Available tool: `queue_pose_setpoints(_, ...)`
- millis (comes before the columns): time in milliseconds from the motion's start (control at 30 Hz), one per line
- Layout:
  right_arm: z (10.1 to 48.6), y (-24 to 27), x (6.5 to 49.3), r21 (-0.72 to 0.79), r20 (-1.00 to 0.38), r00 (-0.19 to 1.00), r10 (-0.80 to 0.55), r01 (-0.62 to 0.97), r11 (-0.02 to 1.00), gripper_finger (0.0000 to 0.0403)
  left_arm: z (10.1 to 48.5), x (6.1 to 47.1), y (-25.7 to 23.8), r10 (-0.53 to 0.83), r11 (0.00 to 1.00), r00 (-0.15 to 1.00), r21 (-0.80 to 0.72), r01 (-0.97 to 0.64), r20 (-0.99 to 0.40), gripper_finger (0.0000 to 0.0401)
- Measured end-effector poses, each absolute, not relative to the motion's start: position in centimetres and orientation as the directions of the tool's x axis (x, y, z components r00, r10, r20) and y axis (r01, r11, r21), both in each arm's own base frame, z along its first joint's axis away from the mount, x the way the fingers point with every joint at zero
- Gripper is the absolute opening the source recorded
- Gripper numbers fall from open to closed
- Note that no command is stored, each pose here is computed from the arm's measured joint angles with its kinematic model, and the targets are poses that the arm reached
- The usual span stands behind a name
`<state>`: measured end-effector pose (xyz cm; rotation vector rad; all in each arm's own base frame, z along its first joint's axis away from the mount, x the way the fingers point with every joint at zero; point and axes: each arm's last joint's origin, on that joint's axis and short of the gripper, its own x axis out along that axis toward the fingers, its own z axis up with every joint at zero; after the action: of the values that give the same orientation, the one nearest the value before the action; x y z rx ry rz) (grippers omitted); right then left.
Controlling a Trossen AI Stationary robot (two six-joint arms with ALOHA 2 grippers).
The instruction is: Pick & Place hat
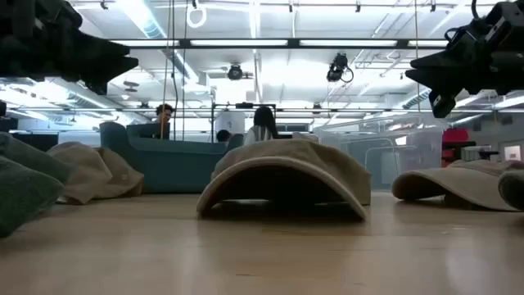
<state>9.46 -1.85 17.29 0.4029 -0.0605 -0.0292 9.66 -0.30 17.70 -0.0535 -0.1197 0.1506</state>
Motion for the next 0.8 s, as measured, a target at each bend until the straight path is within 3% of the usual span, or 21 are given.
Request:
queue_pose_setpoints(233, 17.3, -1.9, 9.5, 0.396, 0.054, 0.997, -0.057, 0.031, 0.918, 0.0084, 18.2, 9.6, -0.3, 0.150, 0.939, 0.975, -0.332, -0.090, 0.163, 0.0179)
queue_pose_setpoints(567, 17.2, -2.1, 9.4, 0.373, 0.045, 0.993, -0.110, 0.085, 0.924, 0.0084, 18.2, 9.5, -0.1, 0.230, 0.885, 0.959, -0.445, -0.136, 0.165, 0.0179)
queue_pose_setpoints(800, 17.5, -2.1, 9.4, 0.461, 0.074, 0.988, -0.135, 0.086, 0.883, 0.0084, 18.8, 9.4, 0.0, 0.247, 0.826, 0.944, -0.557, -0.088, 0.218, 0.0179)
